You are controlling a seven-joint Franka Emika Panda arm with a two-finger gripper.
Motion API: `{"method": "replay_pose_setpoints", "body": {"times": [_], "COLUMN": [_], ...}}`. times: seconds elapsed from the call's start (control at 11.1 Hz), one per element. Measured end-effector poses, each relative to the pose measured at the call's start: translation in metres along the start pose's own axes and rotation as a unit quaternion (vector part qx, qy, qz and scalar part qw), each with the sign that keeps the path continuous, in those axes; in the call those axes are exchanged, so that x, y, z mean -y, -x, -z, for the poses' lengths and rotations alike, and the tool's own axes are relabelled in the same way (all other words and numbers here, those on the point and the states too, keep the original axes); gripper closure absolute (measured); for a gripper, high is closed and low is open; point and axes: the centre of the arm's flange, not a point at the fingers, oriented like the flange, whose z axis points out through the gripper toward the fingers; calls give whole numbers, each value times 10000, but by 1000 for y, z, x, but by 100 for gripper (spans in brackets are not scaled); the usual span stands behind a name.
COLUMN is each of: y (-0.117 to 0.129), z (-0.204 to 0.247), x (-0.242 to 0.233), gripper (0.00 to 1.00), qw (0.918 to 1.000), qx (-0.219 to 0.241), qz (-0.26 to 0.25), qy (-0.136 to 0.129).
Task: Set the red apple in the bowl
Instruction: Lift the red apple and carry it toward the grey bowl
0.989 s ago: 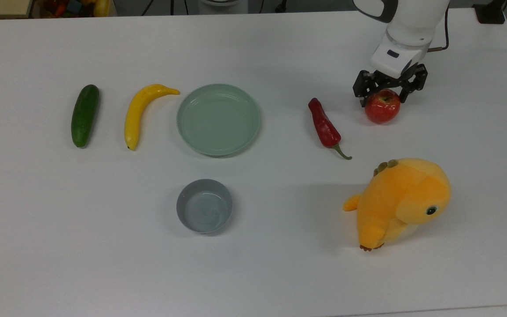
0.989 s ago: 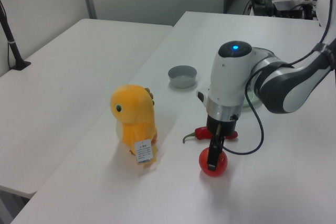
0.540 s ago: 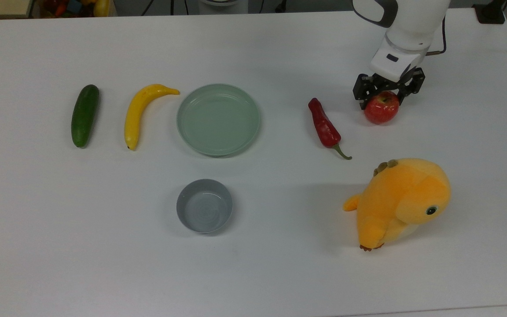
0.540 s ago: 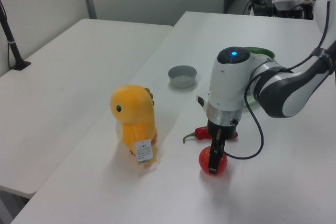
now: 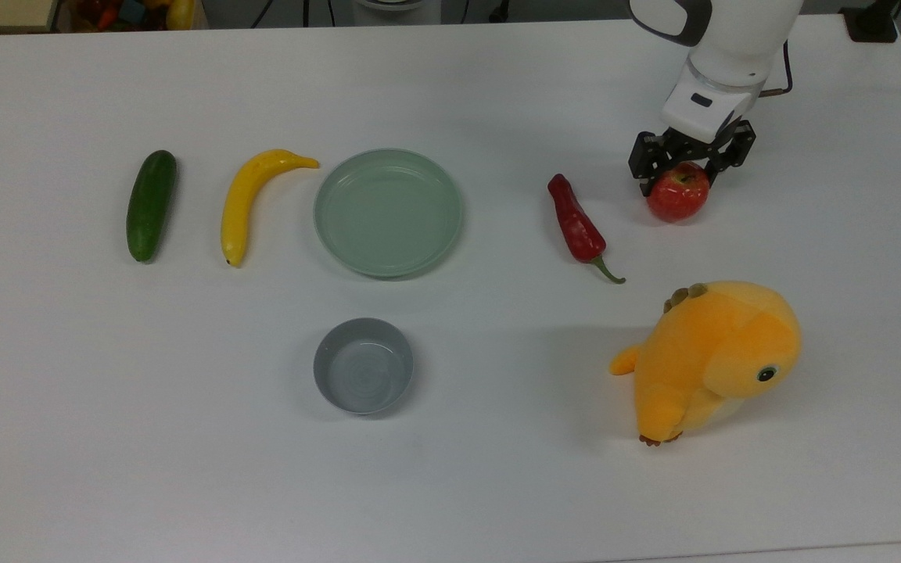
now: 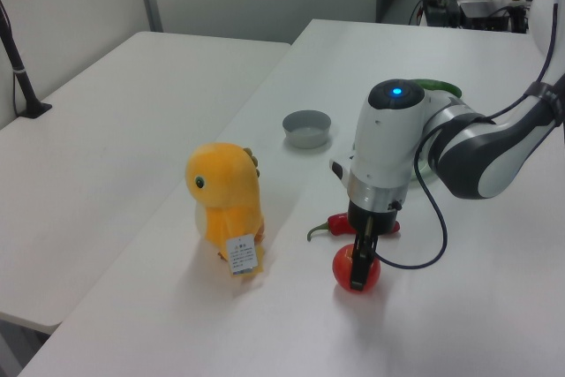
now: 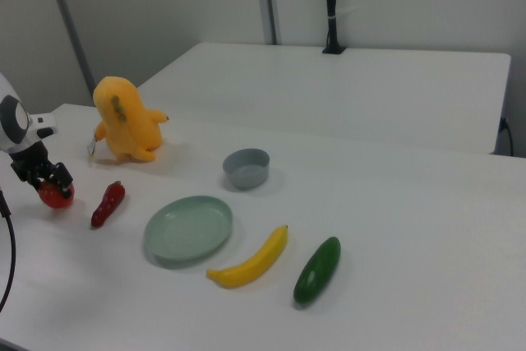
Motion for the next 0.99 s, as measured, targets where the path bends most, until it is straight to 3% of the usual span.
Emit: {"method": "replay_pose_setpoints", "body": {"times": [0.18, 0.54, 0.99], "y": [-10, -28, -46], "z": [29, 131, 238], "x": [-12, -73, -219], "gripper": [14, 14, 14], "qw": [9998, 9971, 9978], "qx": [-196, -487, -285], "qz": [-106, -579, -517], "qy": [-12, 37, -295]}}
